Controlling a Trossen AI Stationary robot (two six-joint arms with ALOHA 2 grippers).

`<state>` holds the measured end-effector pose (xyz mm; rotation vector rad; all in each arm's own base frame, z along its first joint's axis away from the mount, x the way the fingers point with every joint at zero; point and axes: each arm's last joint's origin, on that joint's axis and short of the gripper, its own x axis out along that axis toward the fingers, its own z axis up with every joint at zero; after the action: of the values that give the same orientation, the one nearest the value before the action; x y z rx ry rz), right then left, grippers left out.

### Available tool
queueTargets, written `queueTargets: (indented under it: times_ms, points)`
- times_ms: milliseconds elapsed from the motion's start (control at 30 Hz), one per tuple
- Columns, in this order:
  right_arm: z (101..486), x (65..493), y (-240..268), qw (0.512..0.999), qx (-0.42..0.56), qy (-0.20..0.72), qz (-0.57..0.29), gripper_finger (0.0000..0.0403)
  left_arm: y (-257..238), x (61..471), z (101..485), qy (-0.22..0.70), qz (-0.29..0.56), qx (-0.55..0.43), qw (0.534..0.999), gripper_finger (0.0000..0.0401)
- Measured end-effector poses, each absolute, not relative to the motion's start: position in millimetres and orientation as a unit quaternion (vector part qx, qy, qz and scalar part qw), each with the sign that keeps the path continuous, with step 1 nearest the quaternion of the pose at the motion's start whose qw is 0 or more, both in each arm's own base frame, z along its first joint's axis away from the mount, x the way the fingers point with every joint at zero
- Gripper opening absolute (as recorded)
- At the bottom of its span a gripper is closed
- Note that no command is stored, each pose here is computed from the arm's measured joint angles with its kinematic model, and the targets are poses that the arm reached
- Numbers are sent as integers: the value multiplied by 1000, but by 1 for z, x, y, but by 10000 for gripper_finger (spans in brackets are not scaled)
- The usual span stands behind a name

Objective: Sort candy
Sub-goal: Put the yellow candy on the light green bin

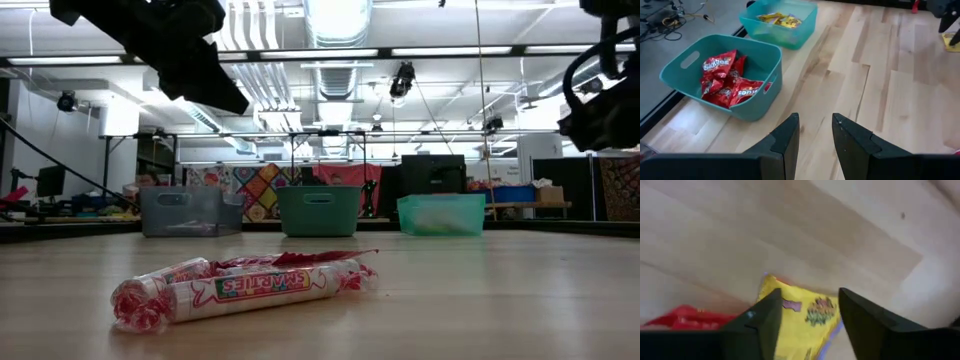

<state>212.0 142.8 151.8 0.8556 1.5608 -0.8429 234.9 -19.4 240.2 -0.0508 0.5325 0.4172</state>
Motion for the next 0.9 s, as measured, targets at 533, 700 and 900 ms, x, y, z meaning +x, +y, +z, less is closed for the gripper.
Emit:
queueTargets:
  times_ms: [533, 700, 900]
  points:
    - [155, 221, 126, 626, 310, 629, -342, 12, -18, 235, 240, 258, 223, -12, 940, 100]
    - [166, 226, 109, 655, 302, 605, -339, 12, -19, 235, 240, 259, 220, -13, 940, 100]
    - [179, 230, 90, 675, 299, 598, -313, 12, -28, 234, 239, 260, 186, -35, 947, 100]
